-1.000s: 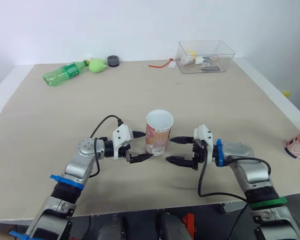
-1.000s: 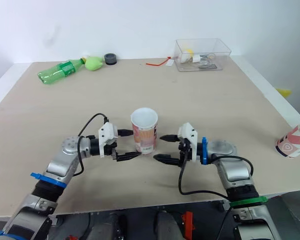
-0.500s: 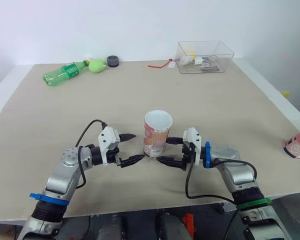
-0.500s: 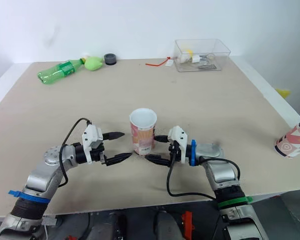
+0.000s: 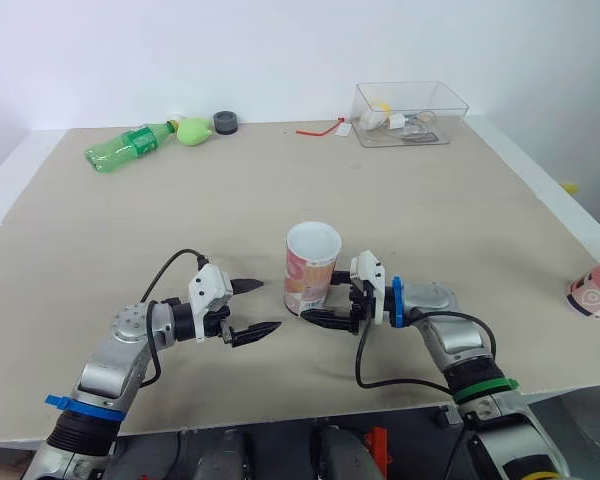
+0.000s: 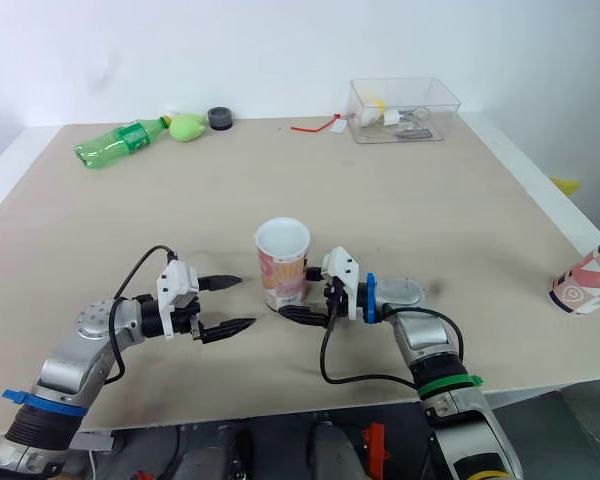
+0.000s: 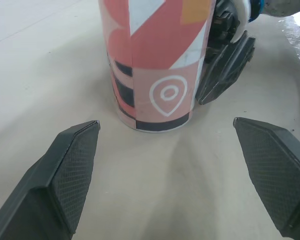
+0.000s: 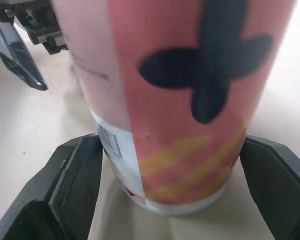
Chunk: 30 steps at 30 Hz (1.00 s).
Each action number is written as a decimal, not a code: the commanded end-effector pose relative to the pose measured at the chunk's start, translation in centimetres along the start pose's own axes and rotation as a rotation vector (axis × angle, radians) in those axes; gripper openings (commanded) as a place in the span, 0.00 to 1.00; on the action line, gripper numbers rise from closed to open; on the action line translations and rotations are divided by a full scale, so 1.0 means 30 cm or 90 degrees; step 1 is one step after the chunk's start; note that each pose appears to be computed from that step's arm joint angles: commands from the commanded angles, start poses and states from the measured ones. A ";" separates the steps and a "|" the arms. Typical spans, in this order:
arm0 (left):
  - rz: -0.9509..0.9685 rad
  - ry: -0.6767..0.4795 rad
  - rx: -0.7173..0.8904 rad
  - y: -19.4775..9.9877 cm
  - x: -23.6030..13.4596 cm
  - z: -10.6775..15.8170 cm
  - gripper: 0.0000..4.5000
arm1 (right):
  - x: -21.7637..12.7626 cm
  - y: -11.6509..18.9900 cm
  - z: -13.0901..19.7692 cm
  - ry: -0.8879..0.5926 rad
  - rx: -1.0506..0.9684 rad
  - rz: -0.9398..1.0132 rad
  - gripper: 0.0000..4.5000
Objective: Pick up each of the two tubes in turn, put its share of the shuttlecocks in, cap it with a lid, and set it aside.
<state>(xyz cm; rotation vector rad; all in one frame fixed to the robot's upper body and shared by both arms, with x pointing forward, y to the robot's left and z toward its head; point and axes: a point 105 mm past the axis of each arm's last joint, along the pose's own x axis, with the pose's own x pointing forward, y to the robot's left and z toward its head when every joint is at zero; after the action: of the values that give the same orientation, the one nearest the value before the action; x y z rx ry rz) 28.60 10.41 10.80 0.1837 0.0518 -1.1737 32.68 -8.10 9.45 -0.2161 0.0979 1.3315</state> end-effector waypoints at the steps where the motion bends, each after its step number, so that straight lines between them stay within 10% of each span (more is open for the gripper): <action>1: -0.011 -0.014 0.028 -0.014 -0.011 0.028 0.98 | 0.013 0.002 0.035 -0.016 -0.027 0.028 1.00; 18: 0.003 -0.016 0.033 -0.005 -0.010 0.036 0.98 | 0.093 -0.008 0.033 -0.024 -0.036 0.056 1.00; 23: 0.007 -0.011 0.034 0.001 -0.017 0.029 1.00 | 0.096 -0.010 0.042 -0.032 -0.047 0.053 0.70; 30: 0.010 -0.009 0.039 0.014 -0.018 0.032 1.00 | 0.087 -0.016 0.062 -0.041 -0.055 0.044 0.68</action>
<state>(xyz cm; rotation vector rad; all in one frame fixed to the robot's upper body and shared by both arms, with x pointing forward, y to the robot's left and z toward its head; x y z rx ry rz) 28.38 10.58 10.82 0.2009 0.0447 -1.1715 33.32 -5.47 9.09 -0.2204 0.0584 1.4146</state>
